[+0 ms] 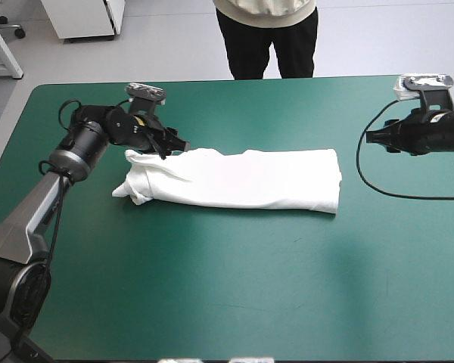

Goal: Fold the cloth

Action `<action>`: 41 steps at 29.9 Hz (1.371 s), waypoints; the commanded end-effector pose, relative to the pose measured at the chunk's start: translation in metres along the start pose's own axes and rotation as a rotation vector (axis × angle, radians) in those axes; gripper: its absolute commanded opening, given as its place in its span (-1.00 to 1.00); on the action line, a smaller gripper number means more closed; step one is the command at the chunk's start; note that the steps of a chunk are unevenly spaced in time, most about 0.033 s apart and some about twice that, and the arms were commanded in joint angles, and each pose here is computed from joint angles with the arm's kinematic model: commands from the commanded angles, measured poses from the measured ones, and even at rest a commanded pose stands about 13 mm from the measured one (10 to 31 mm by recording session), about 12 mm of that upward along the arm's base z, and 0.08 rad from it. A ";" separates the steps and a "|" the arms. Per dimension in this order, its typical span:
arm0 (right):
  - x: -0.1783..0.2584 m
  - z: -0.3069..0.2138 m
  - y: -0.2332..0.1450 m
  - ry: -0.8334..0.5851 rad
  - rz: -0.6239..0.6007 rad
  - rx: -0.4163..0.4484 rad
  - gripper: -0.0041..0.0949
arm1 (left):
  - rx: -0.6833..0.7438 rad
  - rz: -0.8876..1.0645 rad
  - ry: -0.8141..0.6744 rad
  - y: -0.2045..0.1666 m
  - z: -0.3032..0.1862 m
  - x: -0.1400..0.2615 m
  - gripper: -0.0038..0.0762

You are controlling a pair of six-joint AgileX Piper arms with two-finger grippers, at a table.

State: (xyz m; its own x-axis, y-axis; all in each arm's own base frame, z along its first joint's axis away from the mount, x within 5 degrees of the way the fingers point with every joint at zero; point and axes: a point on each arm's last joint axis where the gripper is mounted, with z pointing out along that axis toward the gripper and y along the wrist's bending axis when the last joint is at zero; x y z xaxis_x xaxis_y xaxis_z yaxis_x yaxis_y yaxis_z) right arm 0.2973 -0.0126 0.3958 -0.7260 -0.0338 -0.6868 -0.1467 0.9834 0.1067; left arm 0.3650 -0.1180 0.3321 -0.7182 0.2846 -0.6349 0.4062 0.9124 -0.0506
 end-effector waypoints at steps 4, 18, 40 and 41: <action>0.004 -0.068 0.009 -0.124 -0.042 0.104 -0.94 | 0.141 0.056 -0.070 -0.057 0.001 -0.010 -0.92; 0.009 -0.082 0.008 -0.136 -0.018 0.163 -0.95 | 0.319 -0.050 0.059 -0.073 0.096 0.010 -0.93; 0.011 0.048 0.004 0.121 0.167 -0.213 0.72 | 0.334 -0.034 0.176 -0.077 0.135 0.031 -0.93; 0.012 0.056 0.002 0.136 0.175 -0.220 0.71 | 0.334 -0.034 0.176 -0.077 0.135 0.031 -0.93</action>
State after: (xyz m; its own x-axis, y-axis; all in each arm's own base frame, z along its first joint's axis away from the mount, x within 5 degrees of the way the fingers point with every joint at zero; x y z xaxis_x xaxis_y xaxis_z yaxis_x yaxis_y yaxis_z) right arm 0.3146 -0.0005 0.3461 -0.8574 0.0579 -0.5114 -0.1385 0.9310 0.3376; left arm 0.3928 -0.2139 0.2016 -0.8250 0.3052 -0.4757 0.4916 0.8027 -0.3377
